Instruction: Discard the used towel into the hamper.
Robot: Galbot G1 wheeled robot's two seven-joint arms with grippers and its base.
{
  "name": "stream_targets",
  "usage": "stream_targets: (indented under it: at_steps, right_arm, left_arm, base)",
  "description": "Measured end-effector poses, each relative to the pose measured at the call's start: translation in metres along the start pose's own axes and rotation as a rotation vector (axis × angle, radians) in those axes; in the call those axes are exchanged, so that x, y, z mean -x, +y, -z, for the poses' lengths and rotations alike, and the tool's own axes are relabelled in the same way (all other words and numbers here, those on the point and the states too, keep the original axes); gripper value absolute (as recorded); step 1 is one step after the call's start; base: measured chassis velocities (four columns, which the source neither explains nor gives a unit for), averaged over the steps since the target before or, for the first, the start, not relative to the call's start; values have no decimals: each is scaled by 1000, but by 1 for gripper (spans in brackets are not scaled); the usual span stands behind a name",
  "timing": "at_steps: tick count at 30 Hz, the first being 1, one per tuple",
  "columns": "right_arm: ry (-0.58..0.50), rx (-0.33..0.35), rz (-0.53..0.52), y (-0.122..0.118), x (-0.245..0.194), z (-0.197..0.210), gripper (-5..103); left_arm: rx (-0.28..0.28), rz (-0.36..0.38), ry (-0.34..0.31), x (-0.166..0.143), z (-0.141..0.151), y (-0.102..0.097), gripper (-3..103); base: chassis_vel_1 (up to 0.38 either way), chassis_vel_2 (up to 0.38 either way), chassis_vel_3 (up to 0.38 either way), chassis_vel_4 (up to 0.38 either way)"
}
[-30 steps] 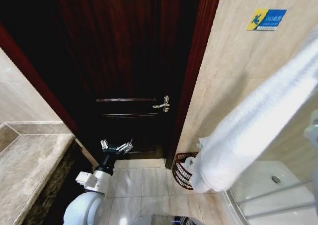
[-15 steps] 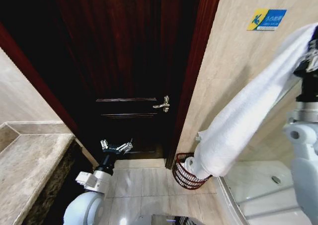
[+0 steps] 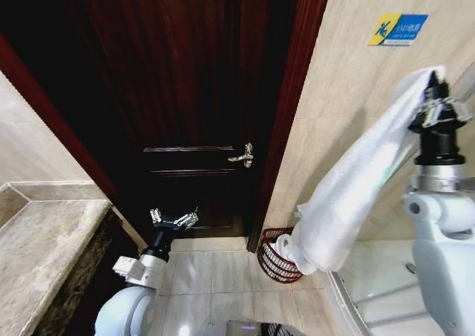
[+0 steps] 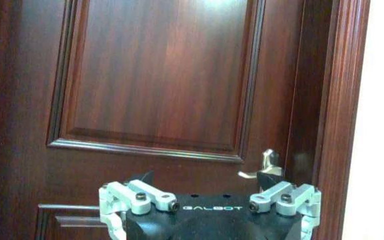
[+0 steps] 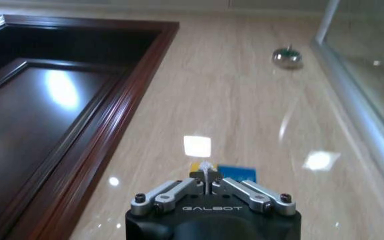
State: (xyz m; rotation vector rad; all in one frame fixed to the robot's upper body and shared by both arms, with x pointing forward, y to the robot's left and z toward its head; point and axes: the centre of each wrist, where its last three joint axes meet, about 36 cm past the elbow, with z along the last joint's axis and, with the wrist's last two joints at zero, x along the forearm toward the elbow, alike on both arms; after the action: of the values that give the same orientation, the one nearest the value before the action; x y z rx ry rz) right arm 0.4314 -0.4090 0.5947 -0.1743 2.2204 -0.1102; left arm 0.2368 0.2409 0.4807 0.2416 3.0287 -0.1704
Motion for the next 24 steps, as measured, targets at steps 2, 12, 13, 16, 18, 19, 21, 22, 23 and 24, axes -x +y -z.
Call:
stream_targets:
  at_steps: [2, 12, 13, 16, 18, 19, 21, 22, 23, 24]
  right_arm:
    - [6, 21, 7, 7, -1, -11, 2]
    - [13, -1, 2, -4, 17, -45, 2]
    - [8, -7, 0, -9, 21, -48, 2]
    - [2, -16, -2, -16, 28, -54, 2]
    - [1, -21, -5, -22, 33, -62, 2]
    - [2, -22, -8, -24, 33, -65, 2]
    - [6, -23, -12, -26, 31, -71, 2]
    - [11, -22, -13, -26, 28, -75, 2]
    - [11, -22, -13, -26, 28, -75, 2]
    - [22, -18, -14, -25, 21, -82, 2]
  left_arm:
    - [0, 0, 0, 0, 0, 0, 100]
    - [0, 0, 0, 0, 0, 0, 100]
    - [0, 0, 0, 0, 0, 0, 100]
    - [0, 0, 0, 0, 0, 0, 100]
    - [0, 0, 0, 0, 0, 0, 100]
    - [0, 0, 0, 0, 0, 0, 100]
    - [0, 0, 0, 0, 0, 0, 100]
    - [0, 0, 0, 0, 0, 0, 100]
    - [0, 0, 0, 0, 0, 0, 100]
    - [0, 0, 0, 0, 0, 0, 100]
  base:
    - [0, 0, 0, 0]
    - [0, 0, 0, 0]
    - [0, 0, 0, 0]
    - [0, 0, 0, 0]
    - [0, 0, 0, 0]
    - [0, 0, 0, 0]
    - [0, 0, 0, 0]
    - [0, 0, 0, 0]
    - [0, 0, 0, 0]
    - [0, 0, 0, 0]
